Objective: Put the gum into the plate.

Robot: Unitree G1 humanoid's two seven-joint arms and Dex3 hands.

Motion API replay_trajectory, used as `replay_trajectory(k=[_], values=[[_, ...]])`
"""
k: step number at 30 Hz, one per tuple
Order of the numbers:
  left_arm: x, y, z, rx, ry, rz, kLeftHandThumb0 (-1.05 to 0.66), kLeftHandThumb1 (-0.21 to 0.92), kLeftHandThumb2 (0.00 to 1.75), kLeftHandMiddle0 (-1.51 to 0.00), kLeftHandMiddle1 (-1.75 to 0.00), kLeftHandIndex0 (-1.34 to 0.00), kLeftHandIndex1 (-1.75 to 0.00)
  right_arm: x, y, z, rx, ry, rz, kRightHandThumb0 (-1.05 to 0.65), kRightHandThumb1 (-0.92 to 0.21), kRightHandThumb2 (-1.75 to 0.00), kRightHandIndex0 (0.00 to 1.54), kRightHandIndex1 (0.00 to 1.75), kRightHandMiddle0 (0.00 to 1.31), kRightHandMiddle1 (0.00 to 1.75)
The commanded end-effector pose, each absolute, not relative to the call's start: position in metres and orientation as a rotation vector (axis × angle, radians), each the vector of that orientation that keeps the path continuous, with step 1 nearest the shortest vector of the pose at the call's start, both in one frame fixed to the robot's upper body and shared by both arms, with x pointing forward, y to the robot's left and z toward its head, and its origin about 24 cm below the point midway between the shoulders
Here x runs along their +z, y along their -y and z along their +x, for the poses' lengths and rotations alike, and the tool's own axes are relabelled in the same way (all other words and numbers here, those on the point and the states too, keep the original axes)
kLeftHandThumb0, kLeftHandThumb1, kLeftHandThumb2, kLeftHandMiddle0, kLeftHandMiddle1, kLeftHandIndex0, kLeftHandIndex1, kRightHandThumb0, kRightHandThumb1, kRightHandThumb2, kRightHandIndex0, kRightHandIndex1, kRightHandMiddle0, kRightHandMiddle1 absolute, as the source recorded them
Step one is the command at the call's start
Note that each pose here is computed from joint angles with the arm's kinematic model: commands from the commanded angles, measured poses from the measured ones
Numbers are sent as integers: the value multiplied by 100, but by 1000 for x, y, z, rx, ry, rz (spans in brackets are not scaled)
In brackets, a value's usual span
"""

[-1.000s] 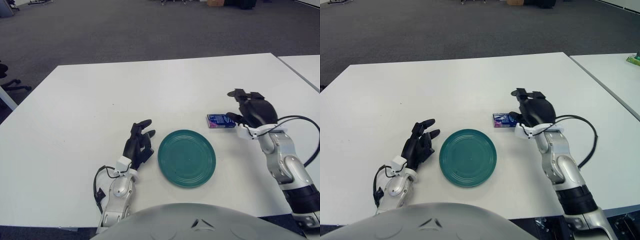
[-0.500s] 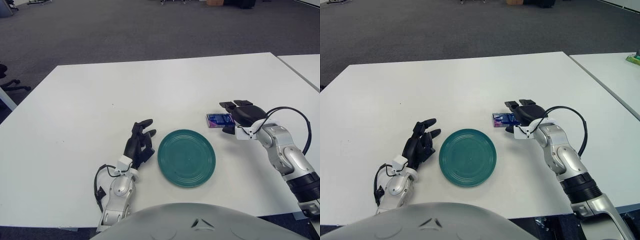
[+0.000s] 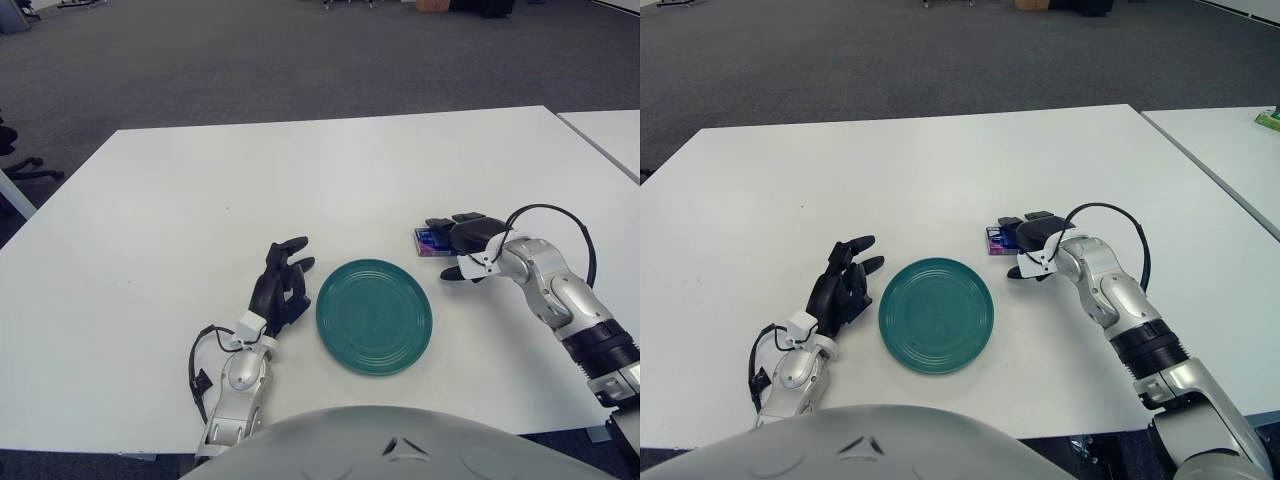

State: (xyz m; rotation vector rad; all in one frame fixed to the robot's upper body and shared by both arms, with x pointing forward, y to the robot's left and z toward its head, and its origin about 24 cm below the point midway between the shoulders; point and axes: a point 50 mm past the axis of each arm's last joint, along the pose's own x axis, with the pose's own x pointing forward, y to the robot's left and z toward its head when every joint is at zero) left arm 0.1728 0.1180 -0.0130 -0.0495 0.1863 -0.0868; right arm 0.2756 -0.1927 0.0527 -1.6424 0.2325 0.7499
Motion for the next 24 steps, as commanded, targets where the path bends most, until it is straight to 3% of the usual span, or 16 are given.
replay_trajectory(k=[1, 24], values=[[-25, -120, 167, -84, -255, -35, -79, 92, 91, -33, -66, -7, -103, 55, 193, 280, 762, -236, -1655, -105, -92, -65, 0, 0, 0, 0], [-27, -117, 165, -50, -250, -35, -80, 92, 90, -34, -65, -7, -102, 42, 184, 306, 771, -271, -1645, -105, -92, -66, 0, 0, 0, 0]])
